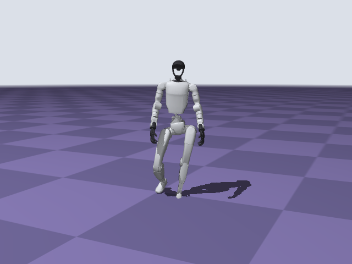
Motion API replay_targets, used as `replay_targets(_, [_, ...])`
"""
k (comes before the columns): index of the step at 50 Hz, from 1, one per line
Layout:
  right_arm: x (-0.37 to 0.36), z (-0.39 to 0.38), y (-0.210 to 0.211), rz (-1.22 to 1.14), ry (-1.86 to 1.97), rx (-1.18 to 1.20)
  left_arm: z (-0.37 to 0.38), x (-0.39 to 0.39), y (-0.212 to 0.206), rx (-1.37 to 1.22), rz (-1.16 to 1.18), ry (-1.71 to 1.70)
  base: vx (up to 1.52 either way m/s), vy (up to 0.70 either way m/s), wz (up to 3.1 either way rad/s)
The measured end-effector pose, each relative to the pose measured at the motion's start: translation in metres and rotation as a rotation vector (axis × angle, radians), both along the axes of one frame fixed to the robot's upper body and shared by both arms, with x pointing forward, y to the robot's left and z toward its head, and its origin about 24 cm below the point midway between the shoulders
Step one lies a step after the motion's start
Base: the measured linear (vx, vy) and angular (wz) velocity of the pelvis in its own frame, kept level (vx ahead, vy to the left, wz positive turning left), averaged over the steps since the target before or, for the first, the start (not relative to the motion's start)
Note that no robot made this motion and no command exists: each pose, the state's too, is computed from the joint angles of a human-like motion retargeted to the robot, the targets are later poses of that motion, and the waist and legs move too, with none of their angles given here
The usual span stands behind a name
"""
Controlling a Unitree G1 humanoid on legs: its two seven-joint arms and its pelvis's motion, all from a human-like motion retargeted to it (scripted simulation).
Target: Walk
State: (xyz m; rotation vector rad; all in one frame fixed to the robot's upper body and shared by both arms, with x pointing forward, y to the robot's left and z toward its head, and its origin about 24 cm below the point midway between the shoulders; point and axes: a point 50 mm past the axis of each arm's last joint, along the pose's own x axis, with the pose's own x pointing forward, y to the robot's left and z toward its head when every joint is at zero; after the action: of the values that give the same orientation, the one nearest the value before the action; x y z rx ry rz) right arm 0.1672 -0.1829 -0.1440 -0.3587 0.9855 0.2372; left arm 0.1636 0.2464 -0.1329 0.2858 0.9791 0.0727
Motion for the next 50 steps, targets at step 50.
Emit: replay_targets(50, [-0.015,-0.006,-0.005,0.161,0.093,-0.052,-0.029,-0.069,-0.016,-0.016,-0.293,0.328,0.13,-0.04,-0.2])
